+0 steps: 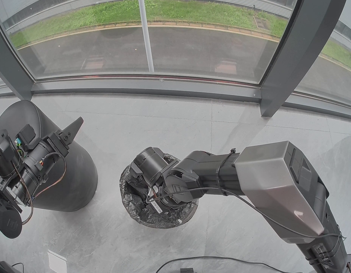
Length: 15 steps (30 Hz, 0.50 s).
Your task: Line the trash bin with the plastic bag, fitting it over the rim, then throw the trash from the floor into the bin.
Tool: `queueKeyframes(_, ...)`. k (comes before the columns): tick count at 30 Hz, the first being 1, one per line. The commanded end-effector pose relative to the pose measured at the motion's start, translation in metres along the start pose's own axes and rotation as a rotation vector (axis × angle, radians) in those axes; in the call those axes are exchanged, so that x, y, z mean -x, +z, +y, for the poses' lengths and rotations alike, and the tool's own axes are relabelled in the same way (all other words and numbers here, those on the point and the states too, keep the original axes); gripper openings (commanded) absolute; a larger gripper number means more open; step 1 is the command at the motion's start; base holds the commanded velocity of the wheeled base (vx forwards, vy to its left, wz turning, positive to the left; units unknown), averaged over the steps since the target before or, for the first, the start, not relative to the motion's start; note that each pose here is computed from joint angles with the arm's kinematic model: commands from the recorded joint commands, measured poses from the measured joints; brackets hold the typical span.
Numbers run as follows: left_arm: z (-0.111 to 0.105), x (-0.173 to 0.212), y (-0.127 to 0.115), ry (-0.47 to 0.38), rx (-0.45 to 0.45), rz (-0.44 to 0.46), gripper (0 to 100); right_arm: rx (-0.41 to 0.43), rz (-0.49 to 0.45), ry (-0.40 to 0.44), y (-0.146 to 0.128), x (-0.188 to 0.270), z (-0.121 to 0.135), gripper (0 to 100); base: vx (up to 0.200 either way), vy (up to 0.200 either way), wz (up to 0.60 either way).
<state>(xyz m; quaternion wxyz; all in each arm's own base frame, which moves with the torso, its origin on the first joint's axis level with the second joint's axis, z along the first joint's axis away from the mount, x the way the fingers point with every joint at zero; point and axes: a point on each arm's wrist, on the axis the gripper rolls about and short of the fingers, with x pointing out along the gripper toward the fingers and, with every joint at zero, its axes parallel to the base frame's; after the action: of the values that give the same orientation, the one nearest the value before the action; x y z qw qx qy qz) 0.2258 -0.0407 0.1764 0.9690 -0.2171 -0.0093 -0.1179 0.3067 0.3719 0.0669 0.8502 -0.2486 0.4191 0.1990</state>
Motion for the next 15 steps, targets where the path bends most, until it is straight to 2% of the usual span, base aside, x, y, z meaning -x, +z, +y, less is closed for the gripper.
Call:
queueKeyframes(1, 0.001, -0.002, -0.003, 0.002, 0.001, 0.013, 100, -0.043, 0.007, 0.038, -0.001, -0.004, 0.000, 100, 0.000, 0.000, 0.00)
queueKeyframes(5, 0.001, -0.003, -0.005, 0.005, 0.002, 0.018, 100, -0.057, -0.010, 0.049, 0.001, -0.004, 0.000, 100, 0.000, 0.000, 0.00)
queueKeyframes(10, 0.002, -0.004, -0.006, 0.008, 0.004, 0.024, 100, -0.132, -0.003, 0.090, 0.002, -0.009, -0.006, 100, 0.000, 0.000, 0.00)
queueKeyframes(15, 0.003, -0.005, -0.007, 0.012, 0.004, 0.030, 100, -0.158, -0.019, 0.107, 0.003, -0.019, -0.010, 100, 0.000, 0.000, 0.00)
